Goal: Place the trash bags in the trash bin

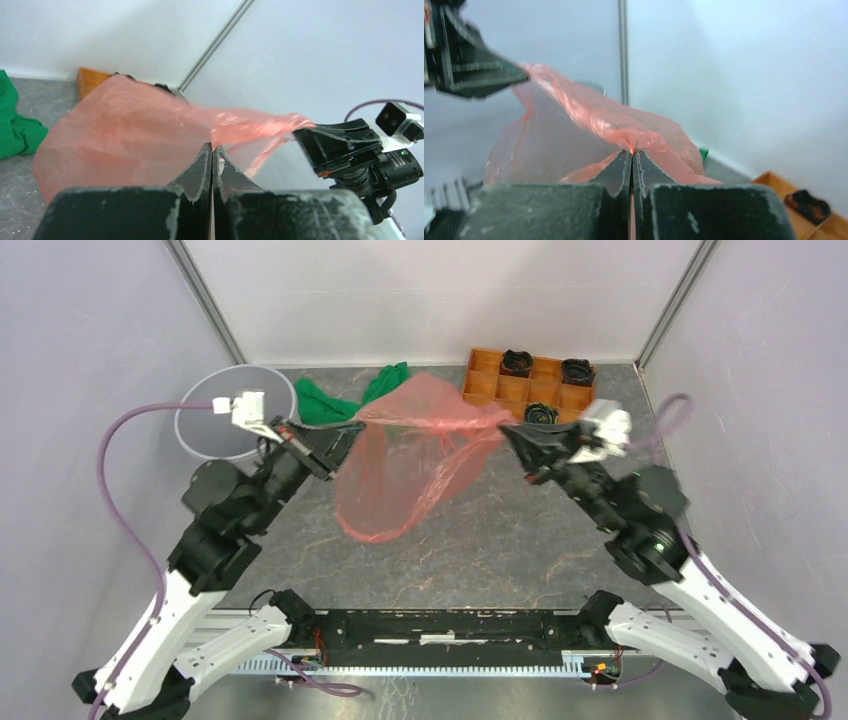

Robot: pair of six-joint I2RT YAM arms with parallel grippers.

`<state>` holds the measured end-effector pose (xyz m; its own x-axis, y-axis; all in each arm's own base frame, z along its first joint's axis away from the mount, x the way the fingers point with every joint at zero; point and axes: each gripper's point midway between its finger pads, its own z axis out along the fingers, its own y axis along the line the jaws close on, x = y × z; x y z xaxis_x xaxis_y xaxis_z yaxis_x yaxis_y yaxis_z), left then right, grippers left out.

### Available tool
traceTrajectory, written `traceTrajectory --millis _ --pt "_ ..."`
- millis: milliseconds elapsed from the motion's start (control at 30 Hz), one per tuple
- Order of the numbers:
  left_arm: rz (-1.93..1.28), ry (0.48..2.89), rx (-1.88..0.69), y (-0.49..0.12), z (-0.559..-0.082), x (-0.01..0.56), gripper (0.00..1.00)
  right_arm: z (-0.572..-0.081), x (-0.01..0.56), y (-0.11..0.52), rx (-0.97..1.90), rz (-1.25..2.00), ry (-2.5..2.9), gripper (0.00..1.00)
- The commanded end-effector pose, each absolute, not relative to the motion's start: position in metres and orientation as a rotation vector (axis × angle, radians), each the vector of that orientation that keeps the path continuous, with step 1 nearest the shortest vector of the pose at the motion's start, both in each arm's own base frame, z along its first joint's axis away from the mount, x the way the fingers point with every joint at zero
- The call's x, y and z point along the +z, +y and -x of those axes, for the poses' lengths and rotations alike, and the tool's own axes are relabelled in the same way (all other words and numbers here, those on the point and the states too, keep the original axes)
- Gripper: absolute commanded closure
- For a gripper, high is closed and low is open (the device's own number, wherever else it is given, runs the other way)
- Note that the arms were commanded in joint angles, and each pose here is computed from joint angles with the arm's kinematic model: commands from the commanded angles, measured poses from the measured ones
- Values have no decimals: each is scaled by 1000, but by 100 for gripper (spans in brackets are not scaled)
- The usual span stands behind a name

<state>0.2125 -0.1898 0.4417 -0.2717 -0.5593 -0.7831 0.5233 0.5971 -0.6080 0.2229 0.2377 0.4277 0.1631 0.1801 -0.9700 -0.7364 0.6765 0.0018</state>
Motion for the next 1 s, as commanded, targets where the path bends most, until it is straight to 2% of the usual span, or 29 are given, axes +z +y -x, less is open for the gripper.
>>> traceTrajectory --millis 0,133,200,267,467,667,700,833,967 --pt "82 1636 -928 -182 -224 384 98 -240 388 222 593 465 1337 99" --pt "182 1917 -728 -164 -227 276 98 -249 262 237 546 578 1641 99" --pt "206 1951 -669 -149 -219 262 98 -241 227 241 566 634 1702 100" --pt "185 1892 -695 -145 -214 279 98 -243 236 240 557 635 1674 100" --pt "61 1753 -799 -159 -210 368 98 -262 324 241 492 592 1520 100" --pt "-63 1667 -958 -192 -208 407 98 -285 318 221 319 497 1626 97" --pt "-68 1665 -968 -196 -210 408 98 -286 315 218 304 487 1638 94" --pt "-102 1695 -1009 -217 -222 400 98 -287 298 207 240 479 1694 61" --pt "-140 1744 -1023 -236 -234 386 98 -274 283 208 244 603 1718 46"
